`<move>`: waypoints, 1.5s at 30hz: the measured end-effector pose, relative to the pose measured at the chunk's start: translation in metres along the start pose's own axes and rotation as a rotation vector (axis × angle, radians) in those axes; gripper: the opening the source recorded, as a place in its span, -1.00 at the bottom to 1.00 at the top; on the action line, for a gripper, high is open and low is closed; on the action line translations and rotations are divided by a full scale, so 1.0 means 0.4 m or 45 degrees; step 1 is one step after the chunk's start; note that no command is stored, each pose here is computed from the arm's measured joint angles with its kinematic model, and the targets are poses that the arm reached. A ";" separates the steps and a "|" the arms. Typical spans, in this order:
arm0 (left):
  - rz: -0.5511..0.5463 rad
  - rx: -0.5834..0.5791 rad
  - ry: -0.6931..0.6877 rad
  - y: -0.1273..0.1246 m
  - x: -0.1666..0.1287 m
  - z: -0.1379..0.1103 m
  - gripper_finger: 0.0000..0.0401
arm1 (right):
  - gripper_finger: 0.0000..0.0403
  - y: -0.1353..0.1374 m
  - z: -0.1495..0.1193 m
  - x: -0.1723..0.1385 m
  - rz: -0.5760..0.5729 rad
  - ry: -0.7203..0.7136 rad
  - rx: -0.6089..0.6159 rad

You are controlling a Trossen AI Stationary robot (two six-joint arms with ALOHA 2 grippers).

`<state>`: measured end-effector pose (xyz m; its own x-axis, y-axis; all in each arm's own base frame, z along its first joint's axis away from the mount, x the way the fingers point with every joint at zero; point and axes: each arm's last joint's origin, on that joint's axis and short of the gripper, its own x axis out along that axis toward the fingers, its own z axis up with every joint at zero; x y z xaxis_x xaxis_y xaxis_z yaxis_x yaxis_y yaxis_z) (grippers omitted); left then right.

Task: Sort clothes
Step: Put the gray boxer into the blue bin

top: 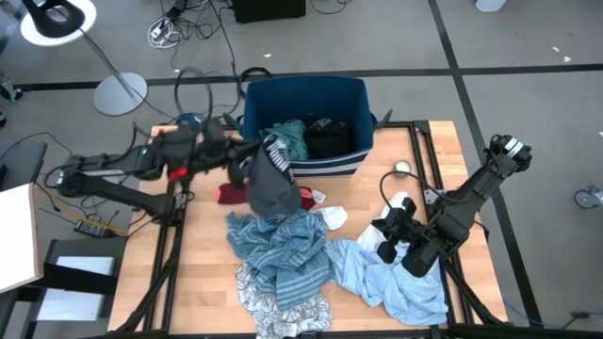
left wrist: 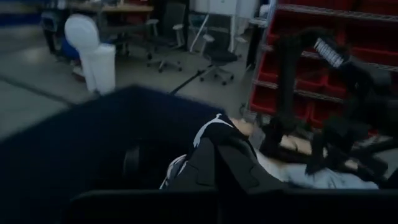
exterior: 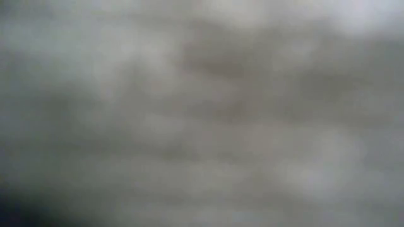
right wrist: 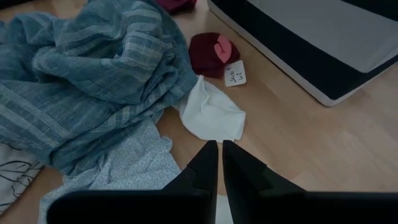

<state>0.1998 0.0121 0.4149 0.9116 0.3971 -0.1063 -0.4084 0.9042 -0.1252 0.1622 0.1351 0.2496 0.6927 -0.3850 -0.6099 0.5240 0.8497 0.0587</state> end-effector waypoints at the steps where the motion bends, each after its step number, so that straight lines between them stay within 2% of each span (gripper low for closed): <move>1: -0.005 0.028 -0.008 -0.001 0.022 0.024 -1.00 | -0.89 0.000 0.000 0.000 0.000 0.000 0.000; 9: -0.054 0.162 -0.087 0.014 0.204 0.212 -1.00 | -0.88 0.000 0.000 0.000 -0.002 0.001 -0.011; 14: 0.022 0.162 -0.104 0.057 0.292 0.283 -1.00 | -0.89 0.001 -0.002 -0.002 0.007 0.001 -0.002; 17: 0.012 0.154 -0.107 0.084 0.333 0.305 -1.00 | -0.88 0.002 -0.004 -0.005 0.014 0.002 -0.006; 22: -0.020 0.148 -0.027 0.109 0.387 0.286 -0.96 | -0.89 0.003 -0.006 -0.008 0.021 0.002 -0.014; 28: 0.005 0.090 0.167 0.125 0.434 0.227 -0.75 | -0.88 0.004 -0.008 -0.007 0.022 0.002 -0.014; 33: 0.030 0.083 0.259 0.138 0.428 0.213 -0.54 | -0.89 -0.005 -0.024 0.004 0.000 0.011 -0.021; 37: 0.045 0.065 0.350 0.142 0.395 0.210 -0.42 | -0.88 -0.009 -0.030 0.008 -0.008 0.013 -0.018; 45: 0.082 0.057 0.662 0.148 0.346 0.172 -0.38 | -0.89 -0.008 -0.030 0.008 -0.004 0.011 -0.011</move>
<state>0.3048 0.1315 0.4608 0.7367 0.3315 -0.5894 -0.4500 0.8909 -0.0614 0.1567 0.1357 0.2381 0.6865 -0.3845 -0.6171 0.5217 0.8516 0.0498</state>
